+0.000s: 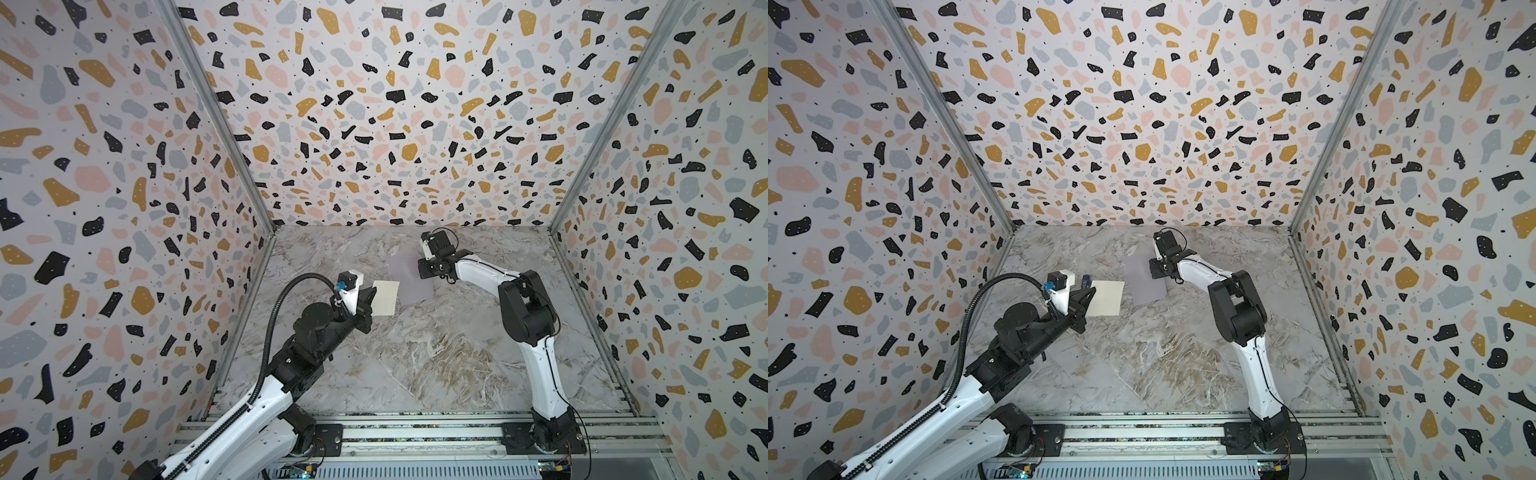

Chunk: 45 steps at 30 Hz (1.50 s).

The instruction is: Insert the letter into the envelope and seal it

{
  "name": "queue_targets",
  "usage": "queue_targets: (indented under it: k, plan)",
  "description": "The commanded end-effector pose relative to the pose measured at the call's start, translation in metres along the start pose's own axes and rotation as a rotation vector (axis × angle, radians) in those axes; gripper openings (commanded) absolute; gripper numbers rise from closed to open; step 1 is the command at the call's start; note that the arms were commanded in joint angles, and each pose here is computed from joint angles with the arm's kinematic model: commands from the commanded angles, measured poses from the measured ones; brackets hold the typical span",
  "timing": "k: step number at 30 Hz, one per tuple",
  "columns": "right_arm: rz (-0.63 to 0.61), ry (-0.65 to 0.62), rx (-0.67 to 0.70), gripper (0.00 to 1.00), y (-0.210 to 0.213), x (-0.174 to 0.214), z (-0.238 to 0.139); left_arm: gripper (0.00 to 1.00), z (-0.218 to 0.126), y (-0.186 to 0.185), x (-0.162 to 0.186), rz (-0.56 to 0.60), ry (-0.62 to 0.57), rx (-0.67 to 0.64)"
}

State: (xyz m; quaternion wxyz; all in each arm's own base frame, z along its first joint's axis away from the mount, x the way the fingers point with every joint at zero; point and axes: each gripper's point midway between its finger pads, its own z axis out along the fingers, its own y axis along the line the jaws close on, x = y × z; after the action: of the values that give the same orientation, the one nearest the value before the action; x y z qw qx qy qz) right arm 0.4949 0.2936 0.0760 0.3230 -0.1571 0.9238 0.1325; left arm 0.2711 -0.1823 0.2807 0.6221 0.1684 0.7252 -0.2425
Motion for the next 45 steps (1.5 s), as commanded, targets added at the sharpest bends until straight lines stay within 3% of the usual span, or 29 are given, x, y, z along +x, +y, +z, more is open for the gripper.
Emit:
queue_targets:
  k: [1,7,14,21,34,41,44,45]
  plan:
    - [0.101,-0.147,-0.068,0.00,0.012,-0.030,-0.065,0.00,-0.006,-0.001,-0.036,-0.076,-0.113,0.000]
    - [0.258,-0.221,-0.157,0.00,0.013,0.010,-0.118,0.00,-0.006,0.001,-0.051,-0.247,-0.176,0.001]
    - [0.373,-0.264,-0.184,0.00,0.005,0.063,-0.147,0.00,-0.006,0.003,-0.050,-0.442,-0.219,0.017]
    - [0.408,-0.219,-0.180,0.00,-0.001,0.101,-0.137,0.00,-0.006,0.000,-0.044,-0.524,-0.238,-0.004]
    - [0.384,-0.149,-0.161,0.00,-0.002,0.116,-0.110,0.00,0.001,-0.003,-0.036,-0.612,-0.250,-0.021]
    - [0.380,-0.125,-0.168,0.11,-0.001,0.119,-0.101,0.00,0.003,-0.001,-0.036,-0.628,-0.259,-0.030]
    - [0.370,-0.131,-0.168,0.23,-0.001,0.115,-0.105,0.00,0.004,-0.001,-0.037,-0.635,-0.266,-0.029]
    - [0.366,-0.139,-0.166,0.31,-0.002,0.113,-0.107,0.00,0.004,-0.001,-0.038,-0.640,-0.270,-0.029]
